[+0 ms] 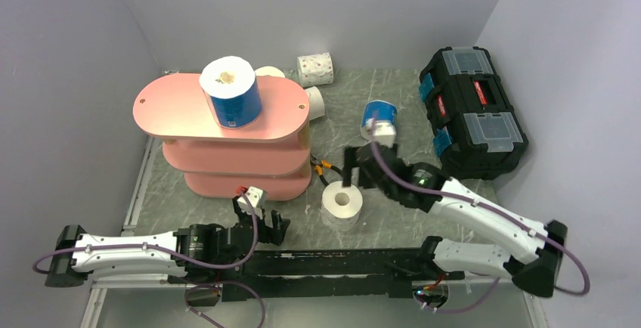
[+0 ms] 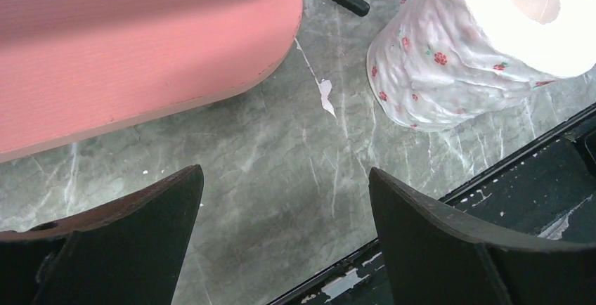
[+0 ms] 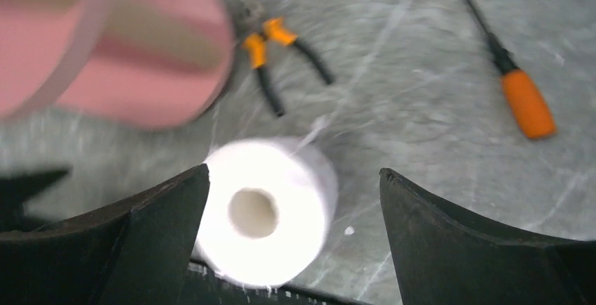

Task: Place and organize the paper towels onto the shelf
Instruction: Adjust the paper towel at the center of the board.

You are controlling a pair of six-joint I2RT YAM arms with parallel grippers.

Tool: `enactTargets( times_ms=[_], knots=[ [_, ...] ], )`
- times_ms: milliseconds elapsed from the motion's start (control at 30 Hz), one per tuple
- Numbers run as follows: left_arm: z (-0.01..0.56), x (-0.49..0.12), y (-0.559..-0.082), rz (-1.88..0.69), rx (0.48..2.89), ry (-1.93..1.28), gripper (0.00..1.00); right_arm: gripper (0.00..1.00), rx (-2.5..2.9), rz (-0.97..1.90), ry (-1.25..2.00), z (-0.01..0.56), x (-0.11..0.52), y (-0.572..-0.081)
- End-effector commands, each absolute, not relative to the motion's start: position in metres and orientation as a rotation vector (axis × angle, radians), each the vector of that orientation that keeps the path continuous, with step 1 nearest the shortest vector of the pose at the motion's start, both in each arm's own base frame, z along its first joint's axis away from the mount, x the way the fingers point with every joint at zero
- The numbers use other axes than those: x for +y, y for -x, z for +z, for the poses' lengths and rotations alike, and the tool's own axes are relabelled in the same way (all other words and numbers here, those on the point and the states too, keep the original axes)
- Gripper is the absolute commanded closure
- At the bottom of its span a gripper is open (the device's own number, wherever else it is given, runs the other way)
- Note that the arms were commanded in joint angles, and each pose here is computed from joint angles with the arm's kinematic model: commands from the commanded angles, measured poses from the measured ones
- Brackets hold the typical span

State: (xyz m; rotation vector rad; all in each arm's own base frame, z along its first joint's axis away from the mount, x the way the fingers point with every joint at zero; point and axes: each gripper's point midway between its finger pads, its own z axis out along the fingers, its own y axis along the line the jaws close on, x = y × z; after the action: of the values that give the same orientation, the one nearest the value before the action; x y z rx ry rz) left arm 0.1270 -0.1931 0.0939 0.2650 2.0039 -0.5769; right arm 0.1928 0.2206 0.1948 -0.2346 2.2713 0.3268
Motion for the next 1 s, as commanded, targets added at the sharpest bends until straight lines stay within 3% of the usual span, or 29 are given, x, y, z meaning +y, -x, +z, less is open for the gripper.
enactTargets(
  times_ms=[0,400,967],
  knots=[
    [0.103,-0.197,-0.129,-0.588,1.989,-0.230,0.06,0.07,2.307,0.386,-0.225,0.173,0.182,-0.218],
    [0.092,-0.186,-0.127,-0.571,2.027,-0.201,0.06,0.04,2.315,0.586,-0.107,0.162,0.201,-0.203],
    [0.088,-0.190,-0.127,-0.550,2.045,-0.208,0.06,0.20,2.418,0.603,-0.010,0.130,0.211,-0.190]
  ],
)
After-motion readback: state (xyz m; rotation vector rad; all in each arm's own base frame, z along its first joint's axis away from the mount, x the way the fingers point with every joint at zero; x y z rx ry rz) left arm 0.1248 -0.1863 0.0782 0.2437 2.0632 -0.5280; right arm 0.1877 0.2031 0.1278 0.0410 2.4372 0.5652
